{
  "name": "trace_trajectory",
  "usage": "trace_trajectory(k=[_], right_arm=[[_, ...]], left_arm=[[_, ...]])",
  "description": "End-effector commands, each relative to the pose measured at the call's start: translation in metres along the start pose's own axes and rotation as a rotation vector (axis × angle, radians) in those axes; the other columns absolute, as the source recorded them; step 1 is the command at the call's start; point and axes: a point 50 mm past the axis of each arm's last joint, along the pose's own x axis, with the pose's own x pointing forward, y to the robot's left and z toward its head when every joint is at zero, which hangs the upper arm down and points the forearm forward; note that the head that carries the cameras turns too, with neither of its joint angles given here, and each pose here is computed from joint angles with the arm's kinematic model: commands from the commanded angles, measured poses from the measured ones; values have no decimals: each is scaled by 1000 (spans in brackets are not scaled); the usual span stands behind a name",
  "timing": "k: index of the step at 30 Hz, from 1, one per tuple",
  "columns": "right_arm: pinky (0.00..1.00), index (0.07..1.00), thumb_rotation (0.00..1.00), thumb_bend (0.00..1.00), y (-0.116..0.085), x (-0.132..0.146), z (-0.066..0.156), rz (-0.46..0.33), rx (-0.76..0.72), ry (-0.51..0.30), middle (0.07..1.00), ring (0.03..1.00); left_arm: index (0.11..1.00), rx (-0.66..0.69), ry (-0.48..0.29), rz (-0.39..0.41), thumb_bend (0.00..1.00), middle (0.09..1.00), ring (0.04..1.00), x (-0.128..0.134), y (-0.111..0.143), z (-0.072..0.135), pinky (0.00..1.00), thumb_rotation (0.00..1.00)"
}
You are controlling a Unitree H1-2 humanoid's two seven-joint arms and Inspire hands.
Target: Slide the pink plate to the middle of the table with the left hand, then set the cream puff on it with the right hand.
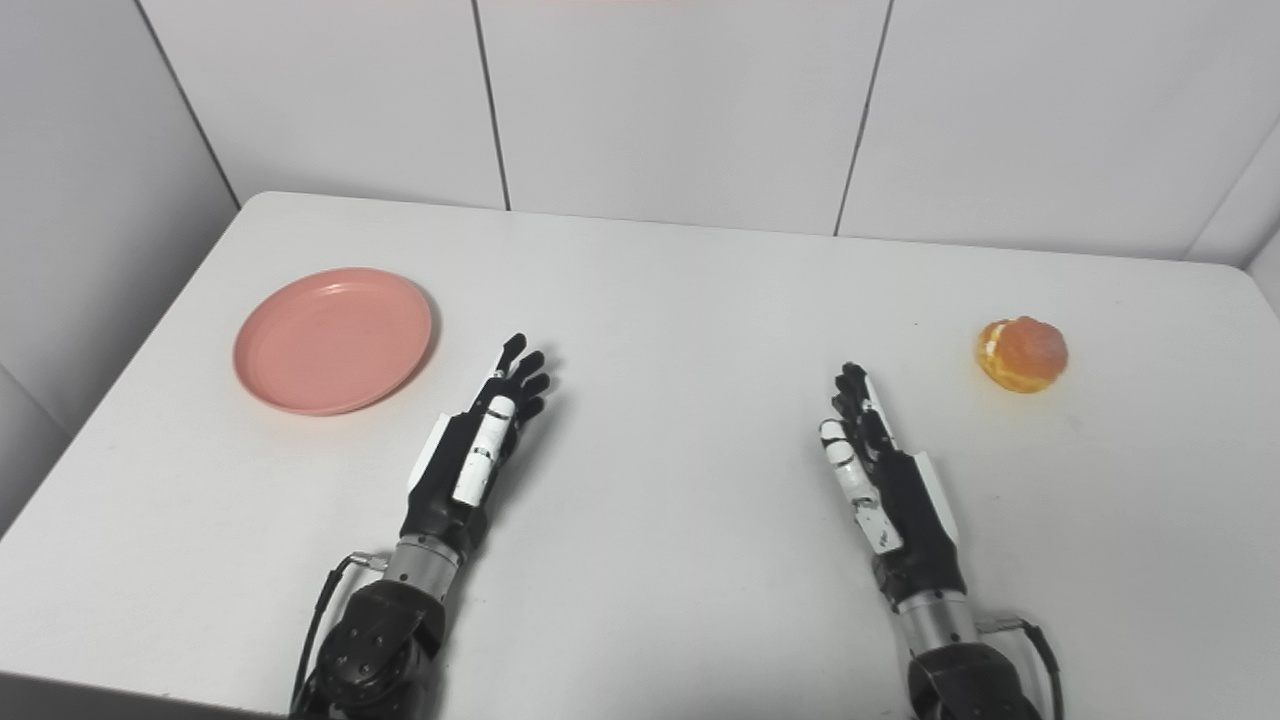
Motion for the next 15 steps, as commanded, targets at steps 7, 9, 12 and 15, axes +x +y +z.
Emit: trace_trajectory(k=[7, 9, 12, 15], right_arm=[[1000, 1000, 865, 255, -11, -22, -37, -1, 21, 50, 1000, 1000], [1000, 1000, 881, 242, -12, -22, -38, -6, 13, 55, 1000, 1000], [1000, 1000, 885, 255, -14, -22, -38, -6, 13, 56, 1000, 1000], [1000, 1000, 884, 249, -14, -23, -37, -8, 13, 54, 1000, 1000]], left_arm=[[963, 3, 142, 5, 388, 954, 934, -20, -23, -48, 930, 1000], [964, 8, 148, 0, 404, 958, 938, -19, -26, -50, 937, 1000], [966, 11, 149, -4, 419, 961, 941, -17, -29, -52, 940, 1000], [968, 13, 149, -7, 433, 963, 943, -17, -30, -52, 942, 1000]])
